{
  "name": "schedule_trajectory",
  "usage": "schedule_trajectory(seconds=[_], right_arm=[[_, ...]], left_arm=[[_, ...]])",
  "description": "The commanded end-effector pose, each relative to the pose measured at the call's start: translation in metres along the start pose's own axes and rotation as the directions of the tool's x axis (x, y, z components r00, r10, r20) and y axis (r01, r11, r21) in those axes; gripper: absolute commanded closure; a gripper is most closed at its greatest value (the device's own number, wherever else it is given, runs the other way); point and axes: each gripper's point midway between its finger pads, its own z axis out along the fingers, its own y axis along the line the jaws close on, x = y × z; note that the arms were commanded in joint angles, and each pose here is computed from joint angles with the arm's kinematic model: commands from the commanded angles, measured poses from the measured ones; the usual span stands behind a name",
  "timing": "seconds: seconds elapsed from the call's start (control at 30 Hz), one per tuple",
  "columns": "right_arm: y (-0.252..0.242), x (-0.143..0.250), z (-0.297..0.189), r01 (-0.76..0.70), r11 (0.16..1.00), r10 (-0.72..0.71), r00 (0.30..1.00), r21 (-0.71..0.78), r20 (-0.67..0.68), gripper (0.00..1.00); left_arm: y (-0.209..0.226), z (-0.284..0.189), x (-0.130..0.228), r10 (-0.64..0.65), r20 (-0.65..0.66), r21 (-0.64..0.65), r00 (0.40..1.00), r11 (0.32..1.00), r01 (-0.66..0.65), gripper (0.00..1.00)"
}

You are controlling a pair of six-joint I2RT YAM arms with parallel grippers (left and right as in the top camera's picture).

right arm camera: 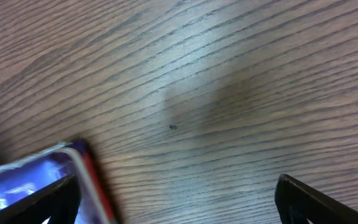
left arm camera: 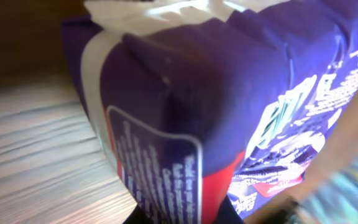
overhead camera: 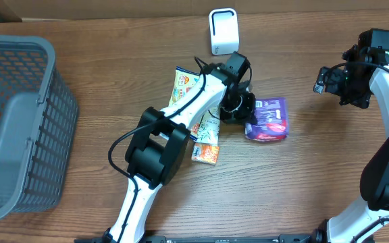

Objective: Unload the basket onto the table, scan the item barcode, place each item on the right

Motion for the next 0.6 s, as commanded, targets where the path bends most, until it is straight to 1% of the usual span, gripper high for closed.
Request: schedule_trajectory(seconds=[0.0, 0.13, 0.2, 0.3, 0.4, 0.5, 0.57], right_arm=[[0.002, -0.013, -0.014, 0.001, 1.0, -0.001, 0.998, -0.001, 0.055, 0.0], [0.002, -0.013, -0.014, 0.001, 1.0, -0.001, 0.998, -0.001, 0.055, 0.0], [0.002, -0.013, -0.014, 0.001, 1.0, -0.001, 0.998, -0.001, 0.055, 0.0], [0.002, -0.013, -0.014, 0.001, 1.0, -0.001, 0.999, -0.001, 0.054, 0.0], [0.002, -0.013, -0.014, 0.001, 1.0, -0.001, 0.998, -0.001, 0.055, 0.0], [0.002, -0.013, -0.014, 0.001, 1.0, -0.001, 0.998, -0.001, 0.055, 0.0], [0.002, -0.013, -0.014, 0.001, 1.0, -0.001, 0.999, -0.001, 0.054, 0.0]], left_arm=[[0.006, -0.072, -0.038, 0.165, 0.256, -0.247, 0.953, 0.964, -0.101, 0.96], [0.027, -0.125, -0.048, 0.258, 0.348, -0.501, 0.901, 0.864, -0.054, 0.96], [0.037, -0.152, -0.052, 0.31, 0.377, -0.616, 0.873, 0.788, -0.013, 0.96], [0.051, -0.192, -0.055, 0.371, 0.409, -0.747, 0.834, 0.661, 0.072, 0.96], [0.066, -0.233, -0.054, 0.432, 0.417, -0.849, 0.8, 0.5, 0.173, 0.96], [0.077, -0.264, -0.051, 0.48, 0.402, -0.903, 0.78, 0.351, 0.249, 0.96], [0.081, -0.279, -0.049, 0.504, 0.384, -0.921, 0.773, 0.271, 0.281, 0.96]])
